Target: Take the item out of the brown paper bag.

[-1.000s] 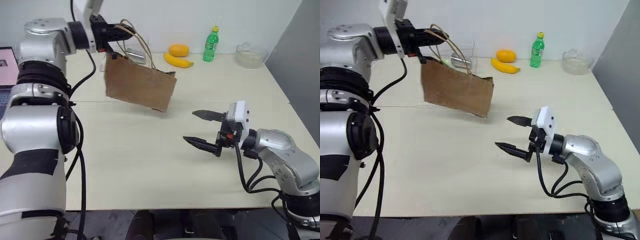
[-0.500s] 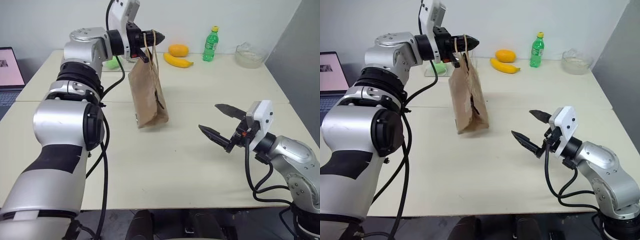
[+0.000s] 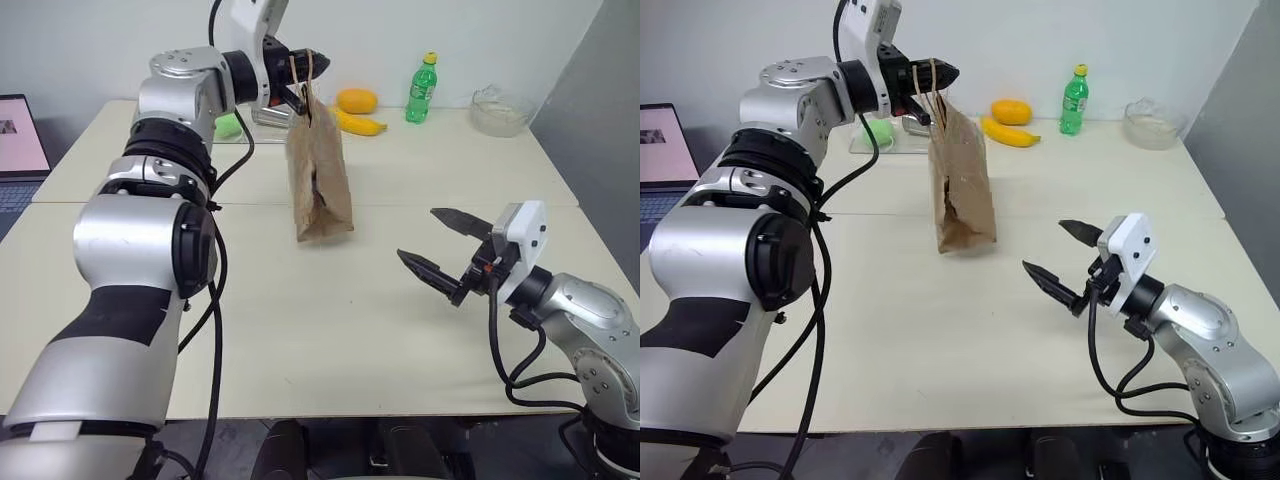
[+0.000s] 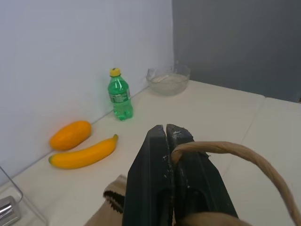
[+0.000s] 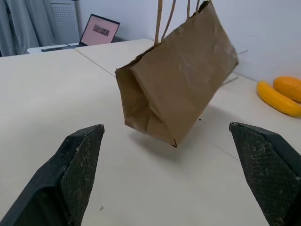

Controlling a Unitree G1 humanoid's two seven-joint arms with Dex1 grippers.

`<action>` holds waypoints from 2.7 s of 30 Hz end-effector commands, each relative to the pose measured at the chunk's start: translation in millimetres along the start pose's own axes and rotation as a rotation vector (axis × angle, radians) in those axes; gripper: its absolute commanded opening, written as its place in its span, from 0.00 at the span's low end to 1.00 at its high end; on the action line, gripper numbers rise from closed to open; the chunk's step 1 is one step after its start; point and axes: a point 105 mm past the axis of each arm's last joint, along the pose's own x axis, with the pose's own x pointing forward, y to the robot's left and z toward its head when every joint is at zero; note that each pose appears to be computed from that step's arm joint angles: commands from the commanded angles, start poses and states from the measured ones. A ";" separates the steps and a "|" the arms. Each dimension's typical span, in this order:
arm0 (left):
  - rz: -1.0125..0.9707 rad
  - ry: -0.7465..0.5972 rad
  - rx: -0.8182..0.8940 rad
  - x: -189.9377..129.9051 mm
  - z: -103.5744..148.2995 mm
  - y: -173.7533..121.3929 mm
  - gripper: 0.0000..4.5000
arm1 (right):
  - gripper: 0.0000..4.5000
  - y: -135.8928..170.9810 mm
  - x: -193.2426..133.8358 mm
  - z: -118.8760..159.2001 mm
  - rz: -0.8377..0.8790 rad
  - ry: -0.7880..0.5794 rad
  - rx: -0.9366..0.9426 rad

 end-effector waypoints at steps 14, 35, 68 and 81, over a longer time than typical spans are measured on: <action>0.104 -0.066 0.017 9.0 35.9 2.4 0.01 | 1.00 -3.2 -3.9 5.7 -0.006 -0.033 -0.029; 0.162 -0.059 -0.026 19.5 36.3 -0.6 0.01 | 1.00 -4.3 1.0 4.5 0.002 -0.044 -0.028; 0.126 0.297 0.072 -41.0 -48.7 34.8 0.01 | 1.00 3.9 9.7 1.3 0.018 -0.051 -0.006; 0.131 0.191 -0.062 -30.6 -20.4 29.3 0.01 | 1.00 -3.0 15.6 5.4 -0.009 -0.065 0.003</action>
